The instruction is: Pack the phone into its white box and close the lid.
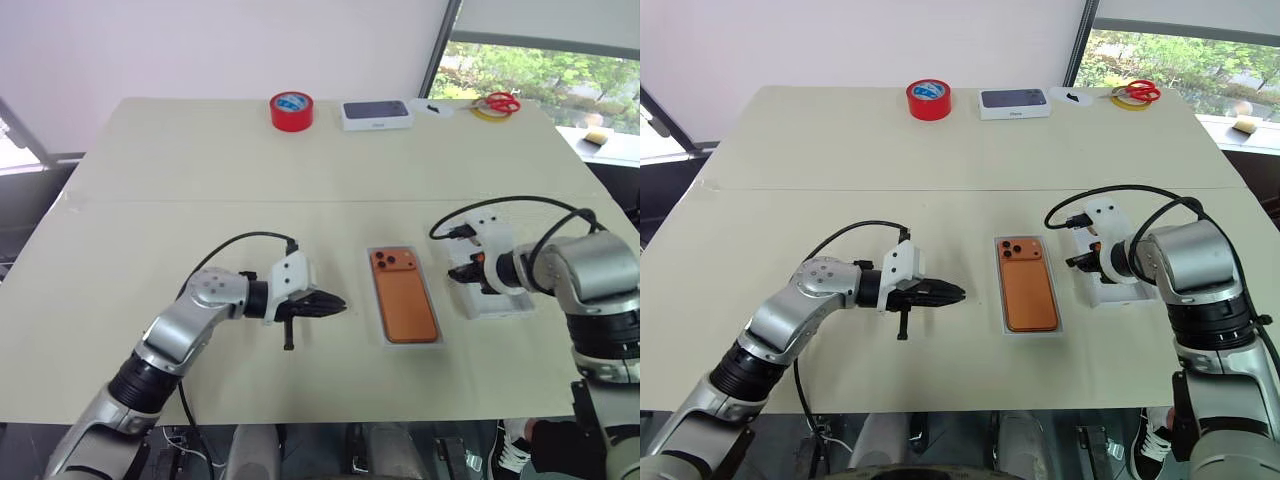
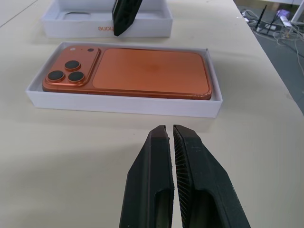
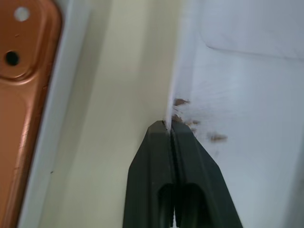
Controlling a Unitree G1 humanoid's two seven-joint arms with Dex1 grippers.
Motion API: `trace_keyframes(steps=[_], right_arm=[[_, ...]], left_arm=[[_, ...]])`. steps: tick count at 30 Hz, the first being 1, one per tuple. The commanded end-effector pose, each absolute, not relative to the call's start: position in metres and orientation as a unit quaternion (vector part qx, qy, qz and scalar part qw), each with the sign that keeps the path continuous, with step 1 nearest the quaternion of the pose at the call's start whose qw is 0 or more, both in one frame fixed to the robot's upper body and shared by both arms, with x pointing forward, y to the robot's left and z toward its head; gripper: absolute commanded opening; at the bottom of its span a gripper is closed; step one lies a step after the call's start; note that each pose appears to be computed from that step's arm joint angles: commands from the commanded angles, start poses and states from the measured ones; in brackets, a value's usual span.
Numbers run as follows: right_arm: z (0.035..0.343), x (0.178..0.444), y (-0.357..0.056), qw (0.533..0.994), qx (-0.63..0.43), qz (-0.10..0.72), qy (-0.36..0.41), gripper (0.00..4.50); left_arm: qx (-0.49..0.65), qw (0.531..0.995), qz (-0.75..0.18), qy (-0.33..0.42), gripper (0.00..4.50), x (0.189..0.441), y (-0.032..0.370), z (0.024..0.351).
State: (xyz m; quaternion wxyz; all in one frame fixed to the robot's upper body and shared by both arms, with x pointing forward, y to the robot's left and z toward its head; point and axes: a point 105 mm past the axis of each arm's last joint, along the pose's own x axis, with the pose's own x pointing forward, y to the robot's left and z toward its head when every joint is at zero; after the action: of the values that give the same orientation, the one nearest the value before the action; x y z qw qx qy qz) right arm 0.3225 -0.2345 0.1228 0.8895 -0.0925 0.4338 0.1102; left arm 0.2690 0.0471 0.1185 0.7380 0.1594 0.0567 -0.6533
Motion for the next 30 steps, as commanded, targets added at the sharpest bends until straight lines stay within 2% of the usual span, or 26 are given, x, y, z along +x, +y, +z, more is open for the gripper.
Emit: trace_keyframes(steps=[1,3,6,9,13,15,18,23,30], right_arm=[[0.134,0.328,-0.239,0.904,-0.06,0.098,0.412,0.06],[0.146,0.332,-0.241,0.916,-0.025,0.097,0.39,0.06],[0.181,0.343,-0.235,0.936,0.06,0.133,0.319,0.06],[0.218,0.34,-0.207,0.926,0.136,0.245,0.252,0.06],[0.253,0.317,-0.158,0.876,0.187,0.401,0.192,0.06],[0.255,0.299,-0.127,0.842,0.211,0.463,0.183,0.06],[0.241,0.279,-0.095,0.813,0.257,0.481,0.206,0.06],[0.213,0.271,-0.057,0.792,0.343,0.454,0.221,0.06],[0.176,0.256,-0.048,0.789,0.396,0.383,0.27,0.06]], left_arm=[[0.166,0.74,-0.651,0.032,0.25,0.268,0.045,0.124],[0.17,0.746,-0.643,0.033,0.25,0.27,0.048,0.122],[0.163,0.776,-0.608,0.03,0.25,0.281,0.06,0.125],[0.149,0.808,-0.569,0.03,0.25,0.295,0.075,0.13],[0.15,0.834,-0.53,0.032,0.25,0.31,0.093,0.133],[0.152,0.842,-0.517,0.028,0.25,0.317,0.099,0.136],[0.153,0.846,-0.51,0.023,0.25,0.323,0.103,0.141],[0.158,0.844,-0.513,0.014,0.25,0.326,0.103,0.146],[0.149,0.844,-0.514,0.002,0.25,0.323,0.096,0.15]])
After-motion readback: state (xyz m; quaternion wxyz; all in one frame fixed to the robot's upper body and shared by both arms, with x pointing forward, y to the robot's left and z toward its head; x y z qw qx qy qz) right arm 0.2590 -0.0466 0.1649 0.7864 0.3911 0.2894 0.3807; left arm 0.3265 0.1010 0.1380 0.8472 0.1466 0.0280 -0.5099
